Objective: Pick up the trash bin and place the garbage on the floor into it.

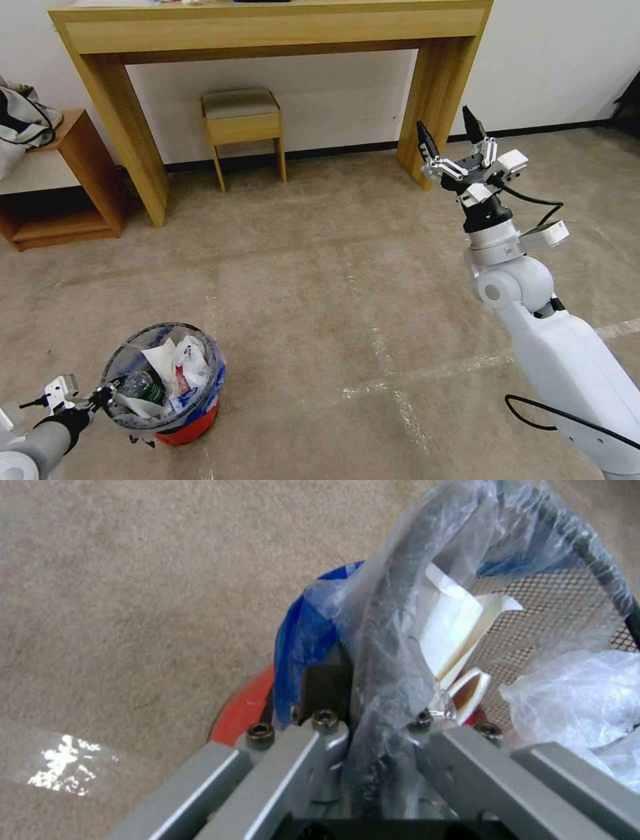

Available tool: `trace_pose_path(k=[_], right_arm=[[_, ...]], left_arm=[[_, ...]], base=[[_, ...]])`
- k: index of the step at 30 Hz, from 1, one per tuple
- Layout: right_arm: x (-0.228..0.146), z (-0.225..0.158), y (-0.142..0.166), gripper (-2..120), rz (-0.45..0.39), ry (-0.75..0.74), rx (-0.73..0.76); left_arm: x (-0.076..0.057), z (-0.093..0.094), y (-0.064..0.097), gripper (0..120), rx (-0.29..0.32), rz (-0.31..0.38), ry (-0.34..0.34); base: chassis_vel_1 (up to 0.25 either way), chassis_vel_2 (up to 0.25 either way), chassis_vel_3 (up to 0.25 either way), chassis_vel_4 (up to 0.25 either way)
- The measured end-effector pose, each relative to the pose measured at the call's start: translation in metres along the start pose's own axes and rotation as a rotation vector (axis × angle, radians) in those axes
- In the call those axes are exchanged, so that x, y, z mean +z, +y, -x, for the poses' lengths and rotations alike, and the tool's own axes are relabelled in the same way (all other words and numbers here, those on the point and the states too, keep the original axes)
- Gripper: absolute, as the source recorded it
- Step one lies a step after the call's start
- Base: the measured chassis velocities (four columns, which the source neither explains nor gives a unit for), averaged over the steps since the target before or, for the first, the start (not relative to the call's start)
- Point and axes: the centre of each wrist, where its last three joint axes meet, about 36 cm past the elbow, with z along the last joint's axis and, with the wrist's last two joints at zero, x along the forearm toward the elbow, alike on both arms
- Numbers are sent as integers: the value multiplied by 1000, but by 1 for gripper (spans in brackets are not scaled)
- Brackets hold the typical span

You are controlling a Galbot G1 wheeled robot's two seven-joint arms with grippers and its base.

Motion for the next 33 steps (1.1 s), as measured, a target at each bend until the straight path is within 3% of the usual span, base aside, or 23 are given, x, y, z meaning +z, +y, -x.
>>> trace_pose_path(k=[33], right_arm=[[13, -3, 4, 100, 0, 14, -7]], left_arm=[[4, 20, 17, 1, -34, -28, 24]], base=[[0, 0, 0, 0]])
